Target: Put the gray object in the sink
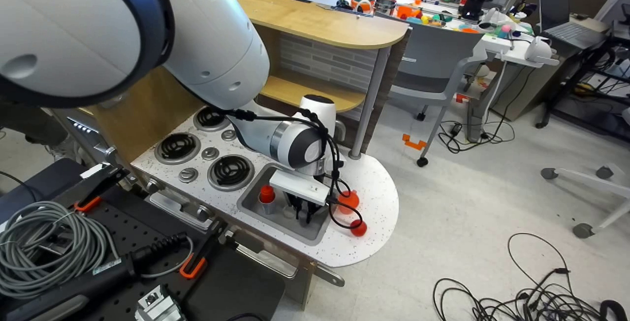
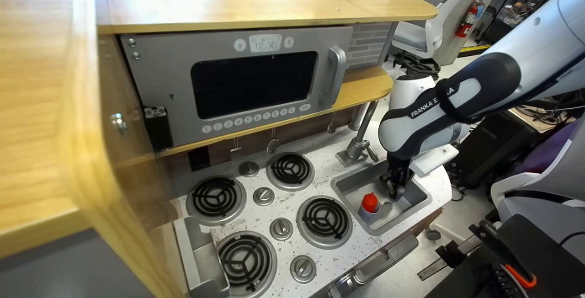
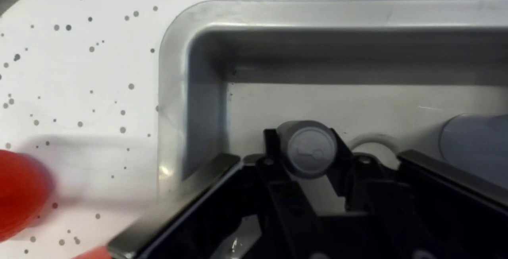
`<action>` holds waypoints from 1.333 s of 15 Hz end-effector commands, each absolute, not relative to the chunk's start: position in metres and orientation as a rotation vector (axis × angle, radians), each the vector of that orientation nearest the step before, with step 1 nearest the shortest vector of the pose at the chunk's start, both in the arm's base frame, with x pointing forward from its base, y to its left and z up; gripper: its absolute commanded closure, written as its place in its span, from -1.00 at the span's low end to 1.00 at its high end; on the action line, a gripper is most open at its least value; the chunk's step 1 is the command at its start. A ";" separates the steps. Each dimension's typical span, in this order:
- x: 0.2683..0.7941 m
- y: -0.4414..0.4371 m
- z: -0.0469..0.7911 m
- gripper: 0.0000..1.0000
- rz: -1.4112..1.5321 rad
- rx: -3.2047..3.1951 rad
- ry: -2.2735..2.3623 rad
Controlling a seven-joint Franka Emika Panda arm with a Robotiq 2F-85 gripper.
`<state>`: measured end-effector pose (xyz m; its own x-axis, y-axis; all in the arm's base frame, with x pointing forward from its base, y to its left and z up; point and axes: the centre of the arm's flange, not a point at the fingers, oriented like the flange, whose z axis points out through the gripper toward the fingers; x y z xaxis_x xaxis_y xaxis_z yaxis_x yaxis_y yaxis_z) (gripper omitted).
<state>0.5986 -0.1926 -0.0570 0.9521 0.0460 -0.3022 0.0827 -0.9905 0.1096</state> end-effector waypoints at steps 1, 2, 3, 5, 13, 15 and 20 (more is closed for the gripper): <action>0.616 -0.194 -0.070 0.85 -0.476 2.967 0.086; 0.615 -0.194 -0.070 0.85 -0.483 2.972 0.078; 0.614 -0.193 -0.068 -0.12 -0.482 2.972 0.083; 0.612 -0.191 -0.060 -0.28 -0.475 2.976 0.085; 0.600 -0.193 -0.009 -1.00 -0.373 3.008 0.062; 0.592 -0.201 0.010 -1.00 -0.354 3.026 -0.018; 0.552 -0.226 0.068 -1.00 -0.283 3.097 -0.236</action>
<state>0.5933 -0.2220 0.0187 0.9714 -0.0836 -0.2225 -0.0649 -0.9938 0.0899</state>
